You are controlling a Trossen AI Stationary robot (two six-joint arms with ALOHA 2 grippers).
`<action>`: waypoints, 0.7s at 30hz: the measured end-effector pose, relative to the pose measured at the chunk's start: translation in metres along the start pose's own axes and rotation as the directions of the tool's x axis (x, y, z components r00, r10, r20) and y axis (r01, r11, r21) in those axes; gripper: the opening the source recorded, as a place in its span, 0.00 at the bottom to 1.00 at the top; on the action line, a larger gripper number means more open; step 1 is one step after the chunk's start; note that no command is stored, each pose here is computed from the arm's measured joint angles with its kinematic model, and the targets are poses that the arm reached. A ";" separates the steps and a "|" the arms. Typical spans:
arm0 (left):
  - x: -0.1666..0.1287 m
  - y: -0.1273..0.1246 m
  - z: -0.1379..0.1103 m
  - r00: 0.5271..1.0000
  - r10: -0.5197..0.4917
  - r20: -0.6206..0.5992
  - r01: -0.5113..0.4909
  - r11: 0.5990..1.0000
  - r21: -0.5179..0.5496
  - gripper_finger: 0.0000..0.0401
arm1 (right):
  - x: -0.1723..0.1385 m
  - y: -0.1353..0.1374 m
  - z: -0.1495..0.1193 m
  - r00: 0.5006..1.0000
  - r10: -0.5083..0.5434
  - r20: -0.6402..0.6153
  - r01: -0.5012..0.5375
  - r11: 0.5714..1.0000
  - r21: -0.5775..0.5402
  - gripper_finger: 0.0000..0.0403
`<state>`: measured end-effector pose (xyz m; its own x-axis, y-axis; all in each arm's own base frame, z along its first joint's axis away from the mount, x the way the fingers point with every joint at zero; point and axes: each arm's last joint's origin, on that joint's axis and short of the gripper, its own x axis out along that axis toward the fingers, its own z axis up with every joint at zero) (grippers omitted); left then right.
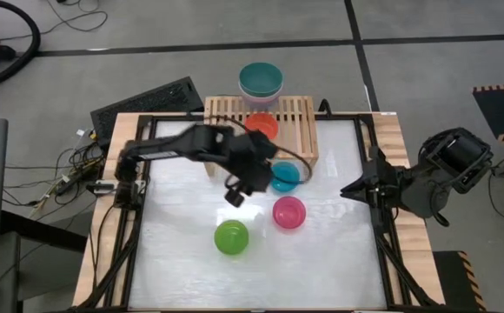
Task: Place and stack bowls onto a shelf
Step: Stack the pink bowl on top of the orange bowl on the shelf
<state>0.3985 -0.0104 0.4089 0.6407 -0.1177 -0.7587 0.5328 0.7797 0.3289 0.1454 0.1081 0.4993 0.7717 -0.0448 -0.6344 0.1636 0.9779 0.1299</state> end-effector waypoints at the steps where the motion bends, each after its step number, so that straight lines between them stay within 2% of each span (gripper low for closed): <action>1: 0.012 -0.001 0.002 1.000 -0.014 -0.001 0.014 1.000 0.018 0.37 | 0.000 0.000 0.000 1.000 0.000 0.000 0.000 1.000 0.000 0.17; 7: 0.079 -0.015 0.004 0.991 -0.085 -0.100 0.097 0.989 0.114 0.37 | 0.000 0.000 0.000 1.000 0.000 0.000 0.000 1.000 0.026 0.17; 12: 0.130 -0.028 0.001 0.974 -0.175 -0.141 0.194 0.972 0.131 0.37 | 0.002 0.002 0.000 1.000 -0.007 -0.003 0.007 1.000 0.022 0.17; 21: 0.189 -0.058 -0.002 0.944 -0.258 -0.205 0.295 0.938 0.181 0.37 | 0.020 0.017 0.000 0.999 -0.037 -0.036 0.037 0.999 -0.014 0.17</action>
<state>0.4870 -0.0765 0.2455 0.3544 -0.1864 -0.9163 0.7890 0.5856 0.1860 0.1635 0.1240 0.4887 0.7425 -0.0736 -0.6658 0.1831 0.9784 0.0960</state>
